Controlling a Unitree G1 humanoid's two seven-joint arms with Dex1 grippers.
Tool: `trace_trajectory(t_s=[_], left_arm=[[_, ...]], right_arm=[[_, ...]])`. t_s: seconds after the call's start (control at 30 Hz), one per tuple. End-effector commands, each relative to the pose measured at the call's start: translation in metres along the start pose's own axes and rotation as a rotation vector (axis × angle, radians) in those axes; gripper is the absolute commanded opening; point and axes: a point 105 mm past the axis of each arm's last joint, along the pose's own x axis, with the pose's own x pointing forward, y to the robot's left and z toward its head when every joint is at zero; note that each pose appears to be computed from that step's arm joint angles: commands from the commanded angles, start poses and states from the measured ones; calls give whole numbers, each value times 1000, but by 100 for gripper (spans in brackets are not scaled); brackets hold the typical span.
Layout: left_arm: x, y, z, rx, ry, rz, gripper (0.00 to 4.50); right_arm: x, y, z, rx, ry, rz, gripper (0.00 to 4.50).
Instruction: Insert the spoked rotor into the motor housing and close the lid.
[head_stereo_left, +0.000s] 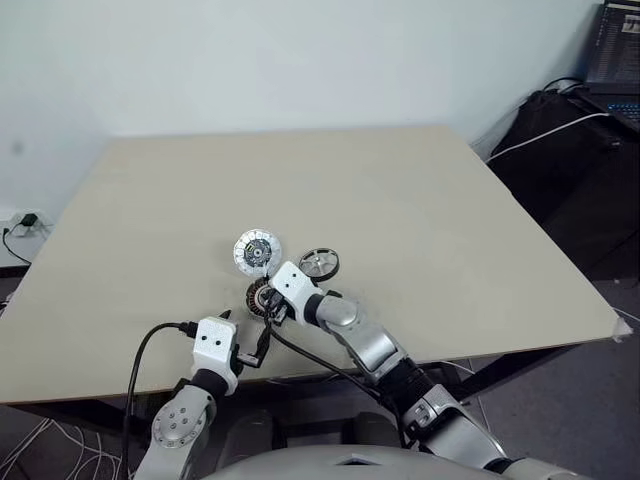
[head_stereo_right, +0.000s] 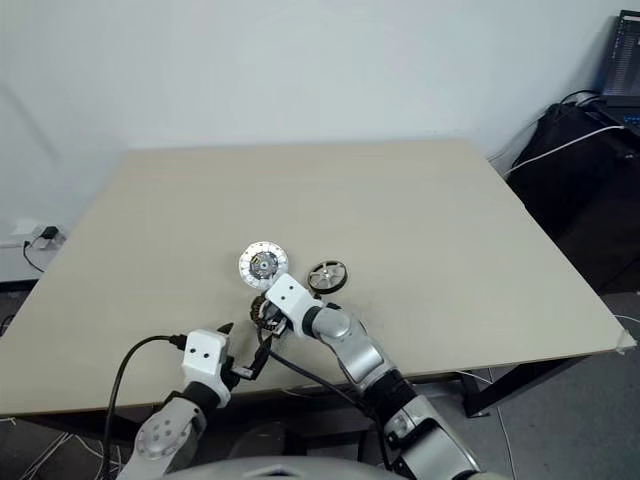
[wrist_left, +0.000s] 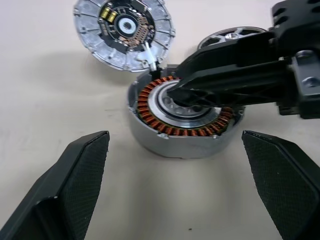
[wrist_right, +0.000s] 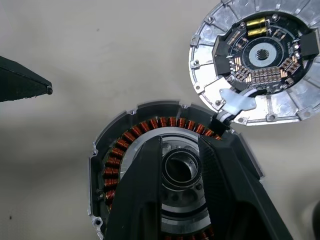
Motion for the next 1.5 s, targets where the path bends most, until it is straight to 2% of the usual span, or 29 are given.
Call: trace_trajectory(t_s=[0.03, 0.2, 0.3, 0.47, 0.57, 0.7, 0.83, 0.93, 1.27, 1.5], left_arm=[[1, -2, 20, 14, -63, -1, 450], [1, -2, 21, 13, -60, -2, 450], [1, -1, 21, 13, -60, -1, 450], [1, -1, 20, 11, -60, -4, 450], [1, -2, 19, 9, -59, -5, 450], [3, -3, 19, 5, -59, -7, 450], [5, -4, 18, 4, -60, -11, 450], [7, -3, 16, 3, -59, -18, 450], [6, -2, 10, 5, -53, -20, 450], [6, -2, 10, 6, -53, -17, 450]], right_arm=[[3, -3, 17, -21, -56, -1, 108], [4, -2, 17, -11, -56, 6, 108], [5, -3, 19, -4, -66, 3, 180], [6, -4, 21, -4, -74, -8, 340], [4, -5, 25, 9, -99, -7, 340], [-4, -6, 35, 22, -139, 1, 240], [-10, -5, 39, 17, -144, 4, 106], [-9, -7, 33, 1, -95, -25, 5], [-2, -14, 26, -29, -14, -84, 2], [1, -9, 24, -32, 9, -57, 2]])
